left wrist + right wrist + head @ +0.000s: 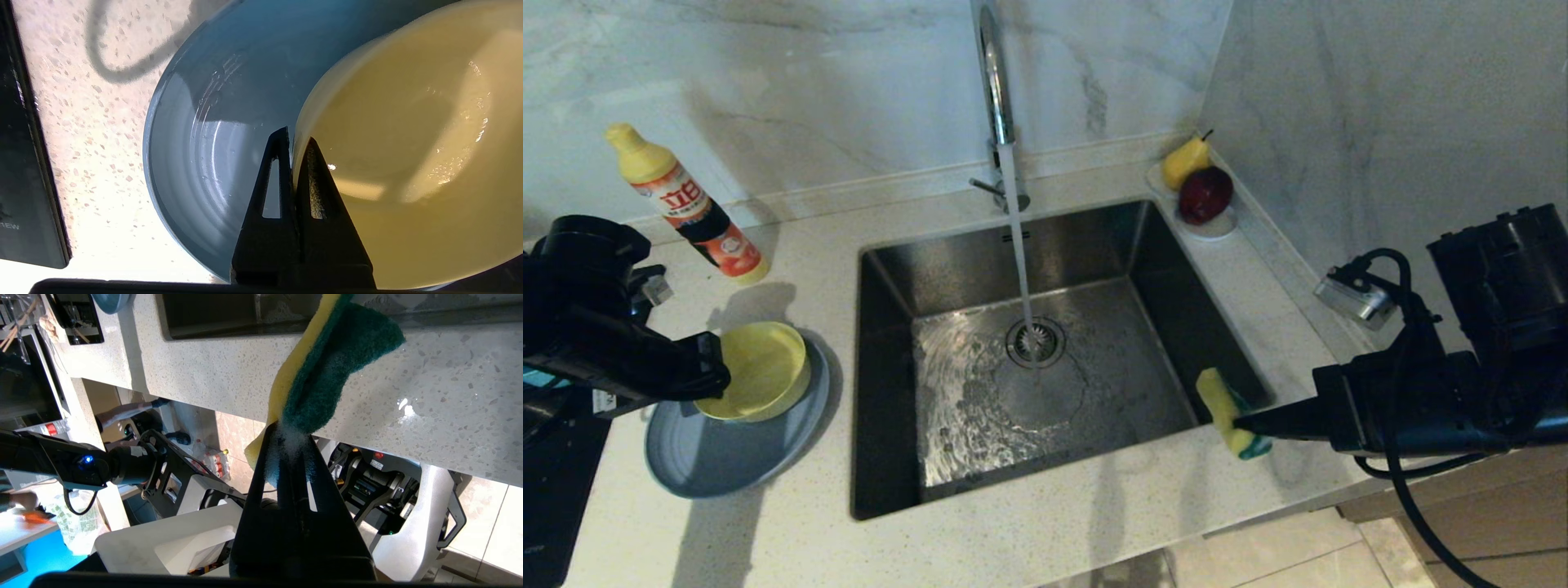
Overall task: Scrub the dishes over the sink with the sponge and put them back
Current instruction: Wash the bowl
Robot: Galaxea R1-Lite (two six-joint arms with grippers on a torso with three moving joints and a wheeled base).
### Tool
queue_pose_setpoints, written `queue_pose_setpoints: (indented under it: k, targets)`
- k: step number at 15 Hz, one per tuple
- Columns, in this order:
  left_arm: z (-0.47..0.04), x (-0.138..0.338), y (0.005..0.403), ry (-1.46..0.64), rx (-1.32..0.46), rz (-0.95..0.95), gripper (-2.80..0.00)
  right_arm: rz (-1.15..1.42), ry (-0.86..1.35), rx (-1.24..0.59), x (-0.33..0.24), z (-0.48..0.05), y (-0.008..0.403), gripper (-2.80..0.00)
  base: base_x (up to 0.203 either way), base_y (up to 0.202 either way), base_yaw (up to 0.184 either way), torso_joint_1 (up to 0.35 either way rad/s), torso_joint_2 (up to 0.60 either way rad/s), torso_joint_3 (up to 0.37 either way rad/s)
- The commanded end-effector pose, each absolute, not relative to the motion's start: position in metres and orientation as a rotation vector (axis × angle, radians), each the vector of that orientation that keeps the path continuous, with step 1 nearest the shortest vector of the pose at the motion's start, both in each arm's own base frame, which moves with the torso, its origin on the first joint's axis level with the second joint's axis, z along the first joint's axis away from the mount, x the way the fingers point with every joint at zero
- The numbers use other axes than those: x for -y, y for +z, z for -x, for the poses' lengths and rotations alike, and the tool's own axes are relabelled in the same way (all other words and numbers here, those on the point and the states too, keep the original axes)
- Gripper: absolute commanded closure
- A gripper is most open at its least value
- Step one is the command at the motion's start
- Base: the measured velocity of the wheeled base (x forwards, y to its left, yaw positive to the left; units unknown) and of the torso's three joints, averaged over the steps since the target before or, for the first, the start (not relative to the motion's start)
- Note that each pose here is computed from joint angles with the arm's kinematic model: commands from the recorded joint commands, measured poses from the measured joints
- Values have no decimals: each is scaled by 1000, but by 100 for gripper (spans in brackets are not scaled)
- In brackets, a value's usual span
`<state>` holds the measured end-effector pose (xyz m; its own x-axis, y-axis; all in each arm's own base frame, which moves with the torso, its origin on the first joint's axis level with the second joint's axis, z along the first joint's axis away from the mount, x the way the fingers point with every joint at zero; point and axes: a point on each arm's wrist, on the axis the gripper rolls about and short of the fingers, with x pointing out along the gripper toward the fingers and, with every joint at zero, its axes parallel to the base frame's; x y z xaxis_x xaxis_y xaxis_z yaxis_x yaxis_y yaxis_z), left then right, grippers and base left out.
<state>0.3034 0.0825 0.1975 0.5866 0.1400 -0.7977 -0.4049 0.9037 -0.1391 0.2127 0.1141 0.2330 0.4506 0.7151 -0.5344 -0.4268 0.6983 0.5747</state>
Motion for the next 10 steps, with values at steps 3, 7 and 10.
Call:
queue_pose_setpoints:
  k: [3, 7, 10]
  targets:
    - [-286, -87, 243, 348, -771, 327, 0, -389, 731, -840, -114, -212, 234, 0, 0, 0, 0, 0, 0, 0]
    - [-261, -85, 288, 351, -678, 328, 0, -389, 732, -841, -114, -212, 233, 0, 0, 0, 0, 0, 0, 0]
    - [-258, -65, 309, 310, -600, 391, 0, -389, 731, -845, -115, -213, 232, 0, 0, 0, 0, 0, 0, 0]
